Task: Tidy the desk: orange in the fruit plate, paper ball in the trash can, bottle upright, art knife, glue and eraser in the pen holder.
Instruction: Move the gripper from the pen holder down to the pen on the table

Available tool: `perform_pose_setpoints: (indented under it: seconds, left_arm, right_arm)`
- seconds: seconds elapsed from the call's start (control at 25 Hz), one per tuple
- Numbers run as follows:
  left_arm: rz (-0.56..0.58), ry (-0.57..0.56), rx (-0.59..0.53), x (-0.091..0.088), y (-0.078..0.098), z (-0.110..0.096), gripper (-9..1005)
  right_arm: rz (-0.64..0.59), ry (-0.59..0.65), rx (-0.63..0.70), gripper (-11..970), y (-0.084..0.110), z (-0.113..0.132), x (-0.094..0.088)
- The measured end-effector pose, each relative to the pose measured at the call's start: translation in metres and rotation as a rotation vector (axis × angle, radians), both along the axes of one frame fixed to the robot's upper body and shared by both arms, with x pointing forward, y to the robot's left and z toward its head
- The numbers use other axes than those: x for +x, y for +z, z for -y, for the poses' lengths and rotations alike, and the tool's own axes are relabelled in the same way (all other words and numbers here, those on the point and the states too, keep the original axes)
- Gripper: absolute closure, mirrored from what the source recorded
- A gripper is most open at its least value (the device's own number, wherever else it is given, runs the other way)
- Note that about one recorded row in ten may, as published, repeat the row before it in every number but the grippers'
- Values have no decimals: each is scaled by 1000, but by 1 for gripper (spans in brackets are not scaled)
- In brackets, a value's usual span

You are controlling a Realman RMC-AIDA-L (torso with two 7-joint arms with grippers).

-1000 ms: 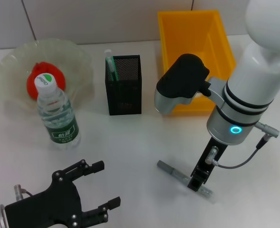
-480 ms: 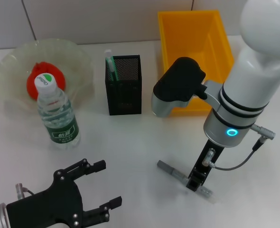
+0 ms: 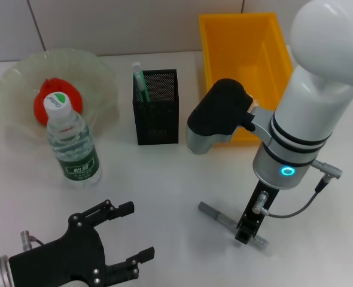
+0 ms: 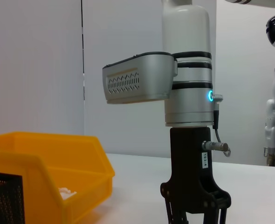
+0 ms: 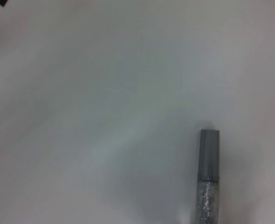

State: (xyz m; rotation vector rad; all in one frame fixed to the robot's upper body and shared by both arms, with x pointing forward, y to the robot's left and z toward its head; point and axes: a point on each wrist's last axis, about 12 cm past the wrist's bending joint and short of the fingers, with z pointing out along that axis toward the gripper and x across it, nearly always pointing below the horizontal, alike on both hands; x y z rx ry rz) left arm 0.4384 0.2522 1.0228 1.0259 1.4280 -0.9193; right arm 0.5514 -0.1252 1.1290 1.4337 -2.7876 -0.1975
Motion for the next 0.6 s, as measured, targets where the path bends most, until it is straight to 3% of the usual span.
perform_pose_setpoints:
  seconds: [0.6]
  left_arm:
    - [0, 1, 1, -1, 0, 0, 196]
  right_arm:
    - [-4, 13, -17, 565, -4, -2, -1]
